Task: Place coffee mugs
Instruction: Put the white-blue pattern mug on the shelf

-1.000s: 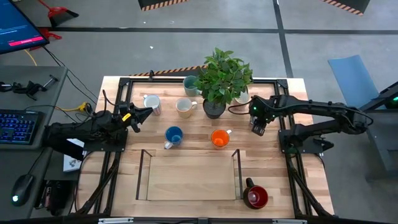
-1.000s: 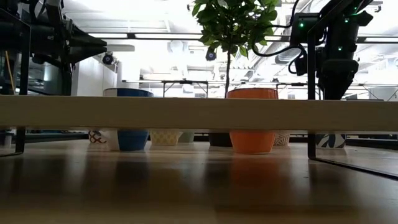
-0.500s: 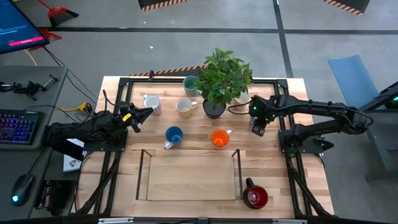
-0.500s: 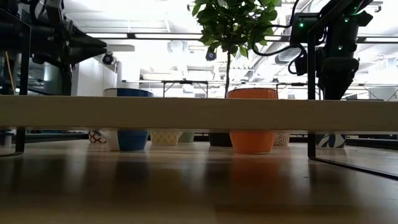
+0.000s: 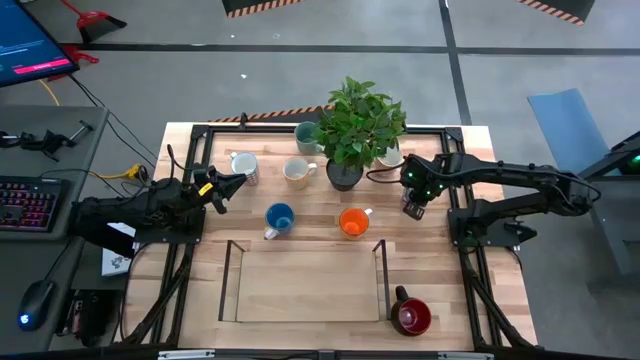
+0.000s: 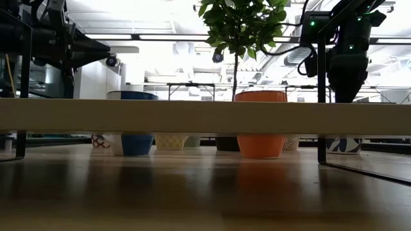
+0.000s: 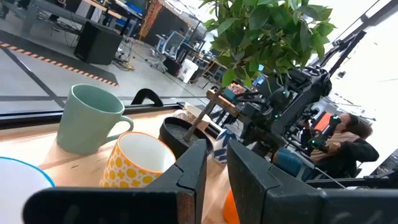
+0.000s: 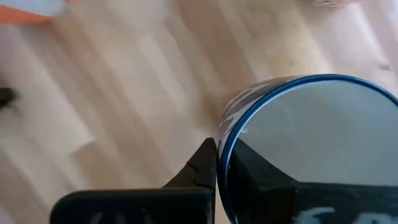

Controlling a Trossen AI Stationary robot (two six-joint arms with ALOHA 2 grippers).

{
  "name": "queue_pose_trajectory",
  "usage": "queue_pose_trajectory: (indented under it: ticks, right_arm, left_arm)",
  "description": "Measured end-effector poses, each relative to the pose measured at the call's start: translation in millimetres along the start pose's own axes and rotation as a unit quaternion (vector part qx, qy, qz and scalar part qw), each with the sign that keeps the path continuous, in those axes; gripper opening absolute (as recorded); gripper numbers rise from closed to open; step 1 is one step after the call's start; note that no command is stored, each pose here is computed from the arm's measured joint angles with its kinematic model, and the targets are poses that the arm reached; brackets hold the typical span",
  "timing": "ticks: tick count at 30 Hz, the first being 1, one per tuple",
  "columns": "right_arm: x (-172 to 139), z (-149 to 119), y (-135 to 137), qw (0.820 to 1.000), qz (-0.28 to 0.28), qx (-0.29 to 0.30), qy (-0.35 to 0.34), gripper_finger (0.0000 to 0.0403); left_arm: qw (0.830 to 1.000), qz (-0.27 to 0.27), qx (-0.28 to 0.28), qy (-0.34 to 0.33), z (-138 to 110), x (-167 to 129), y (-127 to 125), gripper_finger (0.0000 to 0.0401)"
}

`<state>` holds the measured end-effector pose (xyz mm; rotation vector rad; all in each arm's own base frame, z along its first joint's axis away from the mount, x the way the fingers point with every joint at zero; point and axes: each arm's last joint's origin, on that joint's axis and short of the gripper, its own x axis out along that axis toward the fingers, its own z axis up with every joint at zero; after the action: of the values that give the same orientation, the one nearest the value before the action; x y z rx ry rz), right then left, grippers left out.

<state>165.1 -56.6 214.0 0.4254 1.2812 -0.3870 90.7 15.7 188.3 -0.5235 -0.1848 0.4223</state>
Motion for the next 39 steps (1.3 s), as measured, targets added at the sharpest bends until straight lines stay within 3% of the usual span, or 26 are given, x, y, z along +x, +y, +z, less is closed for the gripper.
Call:
queue_pose_trajectory:
  ticks: [7,17,26,32,39]
  right_arm:
    - [-21,-6,20,0.998,0.039,0.035,-0.041,0.0002]
    - [-99,-8,53,0.986,0.088,0.077,-0.121,0.0001]
    - [-162,8,86,0.954,0.153,0.066,-0.249,0.0]
    - [-160,33,132,0.941,0.196,0.018,-0.275,0.0]
    - [-132,63,195,0.955,0.178,-0.046,-0.234,0.0]
  left_arm:
    - [1.0,0.0,0.014,0.0,0,0,0,0.0053]
    - [1.0,0.0,0.022,0.0,0,0,0,0.0053]
    - [1.0,0.0,0.029,0.0,0,0,0,0.0053]
    - [0.999,0.001,0.044,0.002,0,0,0,0.0053]
    - [0.999,0.003,0.046,0.007,-1,0,1,0.0053]
